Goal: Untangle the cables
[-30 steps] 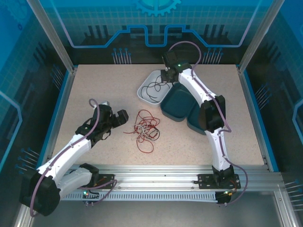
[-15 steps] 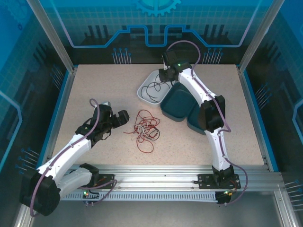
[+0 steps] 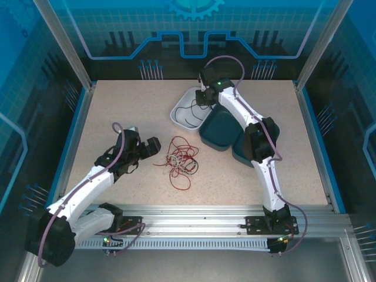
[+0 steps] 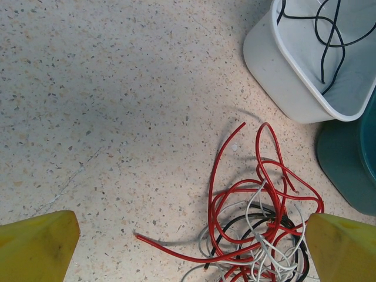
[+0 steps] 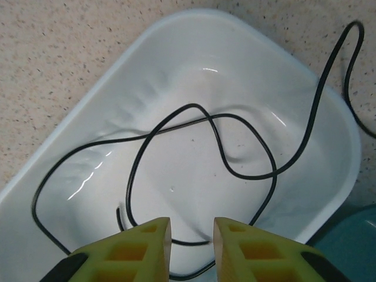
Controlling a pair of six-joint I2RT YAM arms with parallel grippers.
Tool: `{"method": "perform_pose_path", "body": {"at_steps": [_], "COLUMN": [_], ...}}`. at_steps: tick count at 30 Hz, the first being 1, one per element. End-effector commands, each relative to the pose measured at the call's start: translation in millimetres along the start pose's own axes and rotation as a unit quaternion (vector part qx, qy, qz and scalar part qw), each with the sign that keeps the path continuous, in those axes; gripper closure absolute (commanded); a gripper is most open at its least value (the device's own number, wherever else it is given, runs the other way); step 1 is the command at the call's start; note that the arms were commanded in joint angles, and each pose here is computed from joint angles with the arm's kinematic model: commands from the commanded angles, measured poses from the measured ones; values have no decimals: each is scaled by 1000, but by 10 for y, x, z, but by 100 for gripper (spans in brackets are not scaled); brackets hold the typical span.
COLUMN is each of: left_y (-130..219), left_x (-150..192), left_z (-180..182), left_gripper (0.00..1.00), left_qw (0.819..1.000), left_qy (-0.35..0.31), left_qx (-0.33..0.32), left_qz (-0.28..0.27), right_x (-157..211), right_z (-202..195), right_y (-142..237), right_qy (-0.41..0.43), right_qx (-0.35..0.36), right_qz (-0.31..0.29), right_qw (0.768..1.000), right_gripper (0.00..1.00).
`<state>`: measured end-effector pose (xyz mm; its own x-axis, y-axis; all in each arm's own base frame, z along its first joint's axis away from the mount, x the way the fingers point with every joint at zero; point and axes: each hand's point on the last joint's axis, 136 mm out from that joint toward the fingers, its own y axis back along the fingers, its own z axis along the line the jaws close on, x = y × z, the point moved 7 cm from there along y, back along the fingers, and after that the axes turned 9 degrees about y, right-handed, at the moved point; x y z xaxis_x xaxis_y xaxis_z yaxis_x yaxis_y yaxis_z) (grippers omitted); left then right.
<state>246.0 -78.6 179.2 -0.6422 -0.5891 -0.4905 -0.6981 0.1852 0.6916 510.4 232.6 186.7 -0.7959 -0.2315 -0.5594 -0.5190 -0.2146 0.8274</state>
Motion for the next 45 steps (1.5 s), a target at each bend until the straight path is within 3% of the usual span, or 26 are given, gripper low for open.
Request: {"method": "perform_pose_path", "body": {"at_steps": [1, 18, 45], "left_y": [-12, -47, -166], "left_x": [-22, -25, -23], "left_z": [-21, -39, -69], "left_gripper": [1, 1, 1], "left_qw": [1000, 1000, 1000], "left_qy": [-6, -13, -19], "left_qx": [9, 8, 7], "left_qz": [3, 11, 21], "right_x": [-64, -60, -30], "right_z": [-48, -261, -232], "right_y": [23, -267, -633], "right_qy": [-7, -27, -18], "right_qx": [40, 143, 152], "right_qz": [-8, -16, -22], "right_qw": [999, 989, 988], "right_gripper": [72, 68, 69]}}
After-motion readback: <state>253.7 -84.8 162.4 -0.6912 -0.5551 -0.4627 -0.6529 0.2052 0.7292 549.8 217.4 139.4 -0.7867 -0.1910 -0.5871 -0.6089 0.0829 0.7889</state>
